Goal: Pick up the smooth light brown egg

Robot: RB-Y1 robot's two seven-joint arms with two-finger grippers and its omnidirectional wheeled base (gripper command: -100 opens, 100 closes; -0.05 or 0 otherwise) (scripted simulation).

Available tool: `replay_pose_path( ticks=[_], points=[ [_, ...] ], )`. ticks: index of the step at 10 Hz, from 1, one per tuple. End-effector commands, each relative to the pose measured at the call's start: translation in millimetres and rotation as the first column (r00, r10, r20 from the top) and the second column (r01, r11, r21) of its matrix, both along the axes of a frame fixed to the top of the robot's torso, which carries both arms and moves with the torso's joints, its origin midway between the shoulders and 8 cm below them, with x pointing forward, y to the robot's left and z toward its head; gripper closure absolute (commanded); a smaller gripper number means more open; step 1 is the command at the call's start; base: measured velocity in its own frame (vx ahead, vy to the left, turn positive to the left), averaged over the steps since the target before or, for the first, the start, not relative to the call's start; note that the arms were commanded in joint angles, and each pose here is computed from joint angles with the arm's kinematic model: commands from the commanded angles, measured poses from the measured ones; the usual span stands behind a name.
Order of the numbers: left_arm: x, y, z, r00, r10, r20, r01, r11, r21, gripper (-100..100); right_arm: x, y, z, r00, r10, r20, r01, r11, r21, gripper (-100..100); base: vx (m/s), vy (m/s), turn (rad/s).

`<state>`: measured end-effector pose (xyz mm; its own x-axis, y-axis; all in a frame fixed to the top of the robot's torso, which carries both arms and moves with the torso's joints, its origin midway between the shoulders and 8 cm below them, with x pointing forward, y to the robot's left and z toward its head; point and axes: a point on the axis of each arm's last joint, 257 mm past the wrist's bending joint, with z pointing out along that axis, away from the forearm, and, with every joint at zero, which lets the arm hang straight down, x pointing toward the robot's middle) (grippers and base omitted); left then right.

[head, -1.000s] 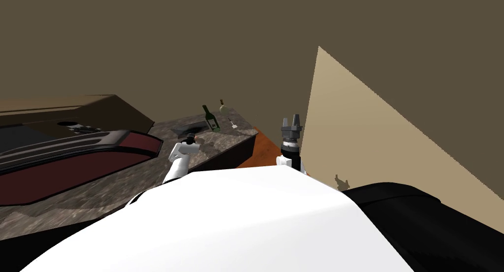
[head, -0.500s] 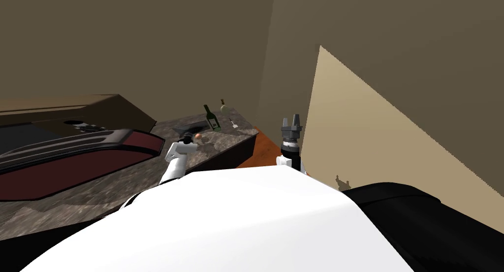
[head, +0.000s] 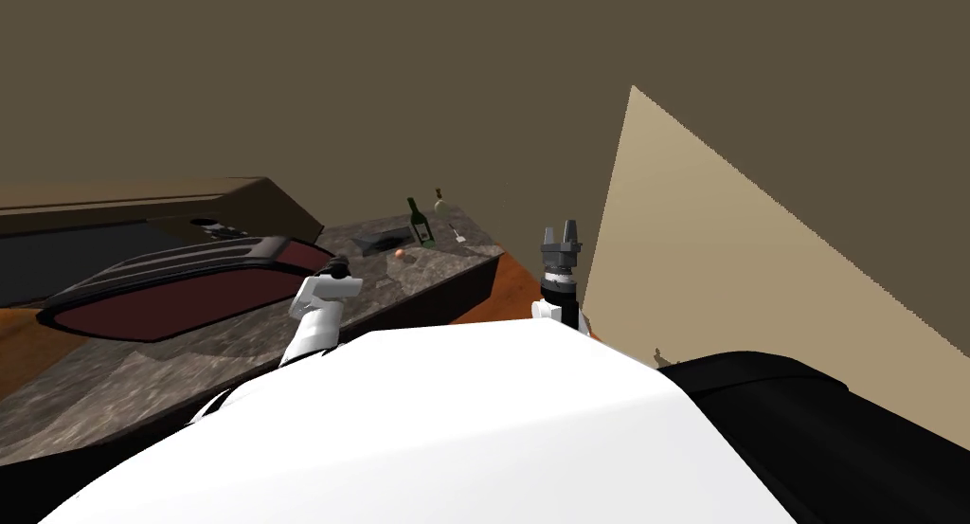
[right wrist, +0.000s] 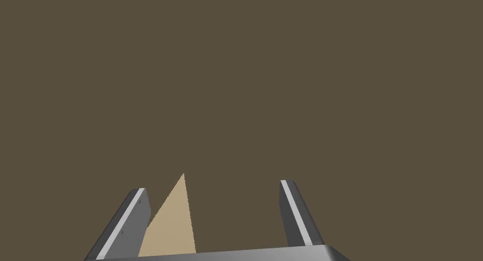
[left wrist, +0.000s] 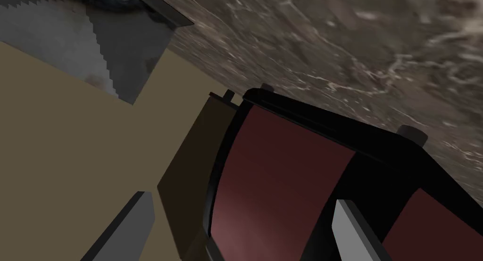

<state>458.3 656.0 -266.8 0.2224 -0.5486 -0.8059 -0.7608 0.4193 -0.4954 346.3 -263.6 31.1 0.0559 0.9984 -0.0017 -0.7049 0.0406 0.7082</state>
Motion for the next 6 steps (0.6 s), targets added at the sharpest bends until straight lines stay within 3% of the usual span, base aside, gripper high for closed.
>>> replay_pose_path(
  ticks=[1,3,4,6],
  points=[
    [-23,24.2,3,0.998,0.051,-0.027,-0.050,0.998,0.030,-100,0,0,0,1.000,0.000,0.000,0.000,1.000,0.000,0,-0.112,0.044,0.067],
    [-46,49.6,14,0.994,0.102,-0.046,-0.099,0.993,0.062,-100,0,0,0,1.000,0.000,0.000,0.000,1.000,0.000,0,-0.112,0.079,0.144],
    [-46,49.6,14,0.994,0.102,-0.046,-0.099,0.993,0.062,-100,0,0,0,1.000,0.000,0.000,0.000,1.000,0.000,0,-0.056,0.035,0.023],
    [-19,26.3,14,0.998,0.060,-0.007,-0.060,0.998,0.024,-100,0,0,0,1.000,0.000,0.000,0.000,1.000,0.000,0,0.031,-0.057,-0.044]
  ],
)
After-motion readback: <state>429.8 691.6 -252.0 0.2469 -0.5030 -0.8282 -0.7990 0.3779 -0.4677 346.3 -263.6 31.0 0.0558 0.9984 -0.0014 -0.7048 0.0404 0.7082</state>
